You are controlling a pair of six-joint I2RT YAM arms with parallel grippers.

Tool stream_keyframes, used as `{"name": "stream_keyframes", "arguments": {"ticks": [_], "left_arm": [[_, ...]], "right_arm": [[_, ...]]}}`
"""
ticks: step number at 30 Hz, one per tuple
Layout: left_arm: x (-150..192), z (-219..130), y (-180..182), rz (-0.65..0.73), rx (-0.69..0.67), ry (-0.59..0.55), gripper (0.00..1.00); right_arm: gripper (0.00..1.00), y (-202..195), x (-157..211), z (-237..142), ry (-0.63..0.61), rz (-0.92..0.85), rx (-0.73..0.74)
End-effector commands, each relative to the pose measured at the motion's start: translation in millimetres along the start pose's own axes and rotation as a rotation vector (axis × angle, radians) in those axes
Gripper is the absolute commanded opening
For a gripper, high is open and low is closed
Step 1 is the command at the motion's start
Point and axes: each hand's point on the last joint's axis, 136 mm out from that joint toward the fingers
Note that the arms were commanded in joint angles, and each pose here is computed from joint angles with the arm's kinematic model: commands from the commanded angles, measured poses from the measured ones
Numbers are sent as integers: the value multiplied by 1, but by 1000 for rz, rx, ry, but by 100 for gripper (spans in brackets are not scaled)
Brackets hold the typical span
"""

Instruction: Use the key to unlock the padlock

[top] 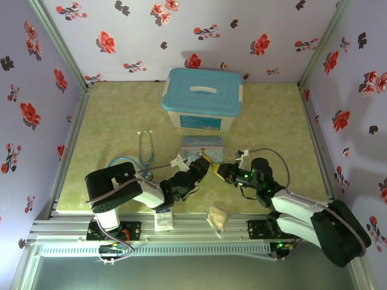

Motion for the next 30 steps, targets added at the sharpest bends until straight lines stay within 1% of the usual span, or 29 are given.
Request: {"name": "stream_keyframes", "arguments": {"ticks": [1, 4, 7, 9, 13, 15, 16, 18, 20, 22, 25, 30], "left_arm": [[32, -4, -50, -72, 142, 142, 0], [35, -3, -47, -83, 137, 163, 0], [39, -2, -51, -77, 147, 180, 0], [37, -3, -52, -68, 149, 174, 0], [36, -1, -52, -69, 150, 168, 0], [39, 1, -52, -76, 150, 179, 0], [40, 1, -52, -69, 150, 183, 0], [39, 1, -50, -62, 146, 174, 0], [33, 1, -43, -60, 129, 157, 0], [26, 1, -36, -38, 113, 140, 0], [13, -1, -22, -38, 80, 107, 0], [10, 1, -21, -34, 79, 102, 0]], "right_arm": [[0, 23, -24, -6, -52, -32, -119], [0, 31, -22, -5, -6, -54, -163], [0, 20, -21, -3, 26, -58, -126], [0, 13, -25, -6, 15, -48, -113], [0, 17, -27, -7, -2, -55, -109], [0, 15, -26, -7, 0, -76, -83], [2, 12, -26, -8, 2, -82, -61], [13, 12, -26, -11, -5, -94, -33], [18, 14, -26, -16, -22, -105, -24], [26, 12, -24, -21, -29, -117, 1], [28, -1, -15, -25, -5, -108, 63], [26, -12, -7, -21, 38, -58, 69]]}}
Point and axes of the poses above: each hand's point on the last joint's axis, 136 mm out from that joint toward the fingers, its own z axis out along the fingers, its own y axis along the line the jaws close on, x = y × z, and after that the axes turned 7 degrees about -z, right-handed
